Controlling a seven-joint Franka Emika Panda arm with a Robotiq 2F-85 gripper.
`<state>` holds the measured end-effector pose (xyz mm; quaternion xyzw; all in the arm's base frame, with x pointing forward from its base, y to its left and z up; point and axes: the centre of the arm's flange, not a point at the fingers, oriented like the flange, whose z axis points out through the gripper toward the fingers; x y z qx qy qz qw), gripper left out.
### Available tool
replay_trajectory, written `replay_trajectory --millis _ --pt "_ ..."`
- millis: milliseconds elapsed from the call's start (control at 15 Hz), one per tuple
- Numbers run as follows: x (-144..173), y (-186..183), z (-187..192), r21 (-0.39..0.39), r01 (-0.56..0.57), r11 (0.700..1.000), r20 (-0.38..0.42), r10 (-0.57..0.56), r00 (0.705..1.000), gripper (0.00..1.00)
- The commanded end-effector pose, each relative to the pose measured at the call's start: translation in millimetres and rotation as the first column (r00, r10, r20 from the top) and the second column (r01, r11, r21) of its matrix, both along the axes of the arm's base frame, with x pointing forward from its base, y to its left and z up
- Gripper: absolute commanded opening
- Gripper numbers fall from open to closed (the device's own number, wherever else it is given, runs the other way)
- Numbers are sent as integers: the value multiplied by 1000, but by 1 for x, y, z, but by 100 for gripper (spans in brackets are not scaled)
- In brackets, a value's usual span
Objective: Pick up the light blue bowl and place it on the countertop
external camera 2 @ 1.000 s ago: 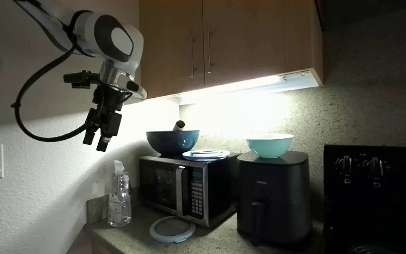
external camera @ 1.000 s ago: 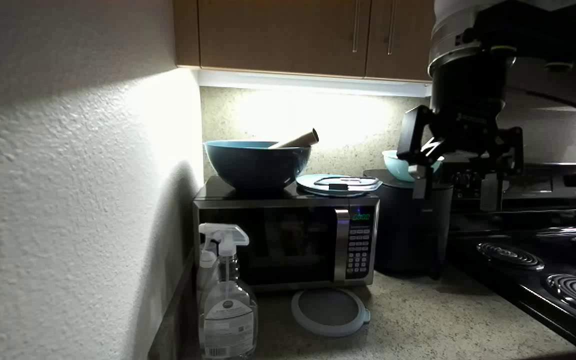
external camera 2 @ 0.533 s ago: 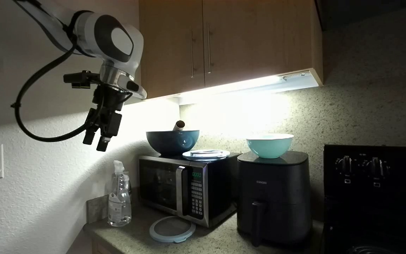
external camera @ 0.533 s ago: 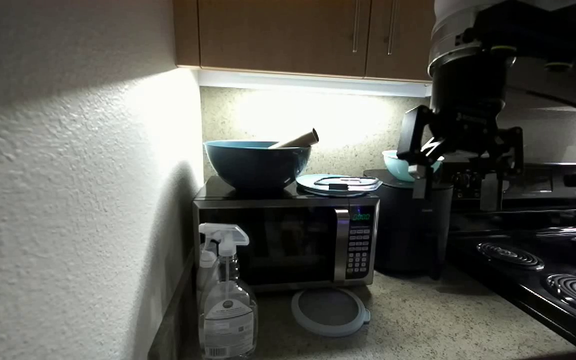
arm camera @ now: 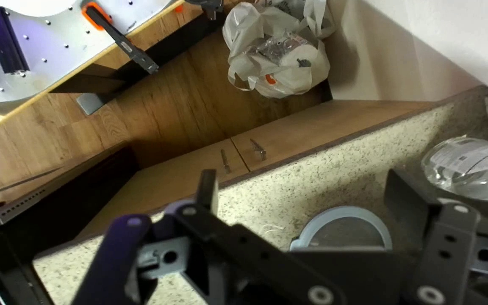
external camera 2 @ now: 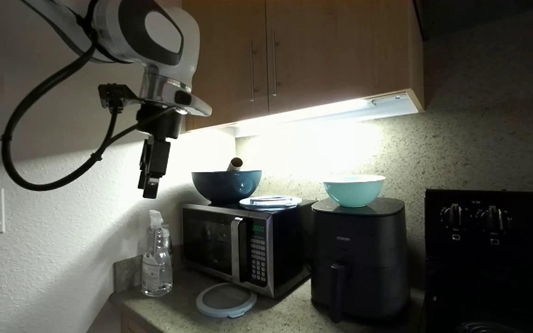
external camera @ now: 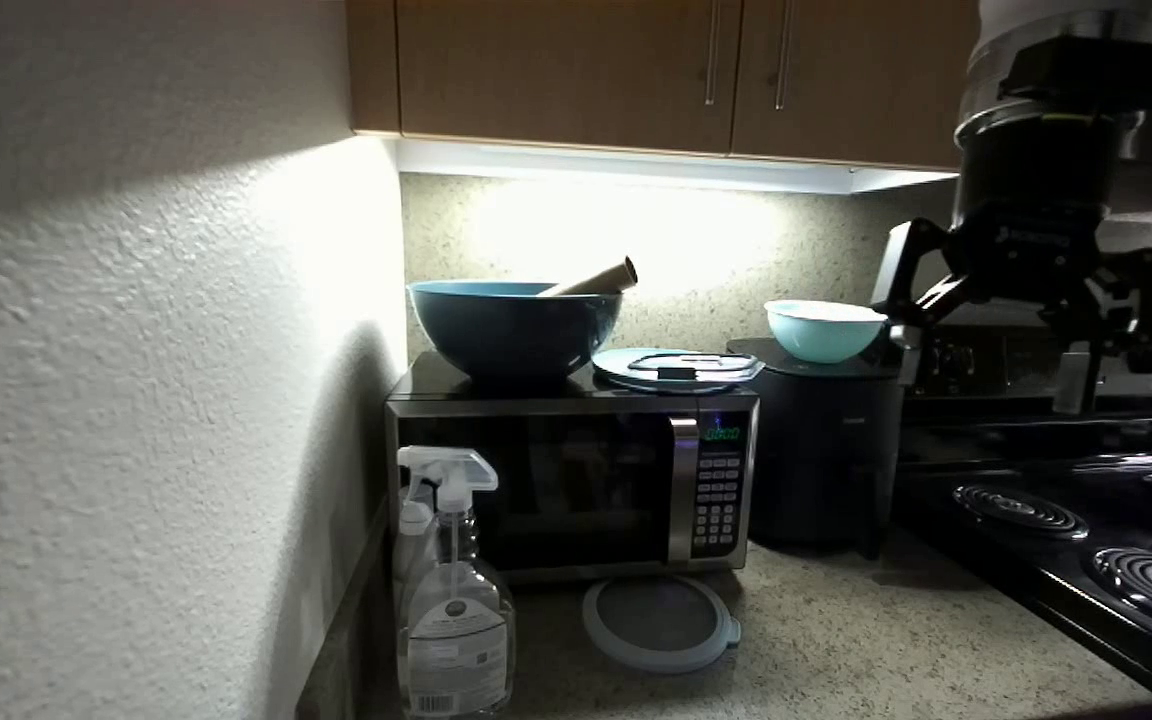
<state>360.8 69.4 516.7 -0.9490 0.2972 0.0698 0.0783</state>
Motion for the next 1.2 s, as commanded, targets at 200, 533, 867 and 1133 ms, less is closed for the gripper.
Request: replay_trajectory --millis 200,533,867,1133 --pt "-88 -29 15 -50 304 951 128 -296 947 100" --pt "-67 -34 23 -66 298 952 172 -283 943 100" --pt "8 -89 46 -71 547 834 372 -487 790 100" --pt "44 -121 52 -129 665 735 369 -587 721 100"
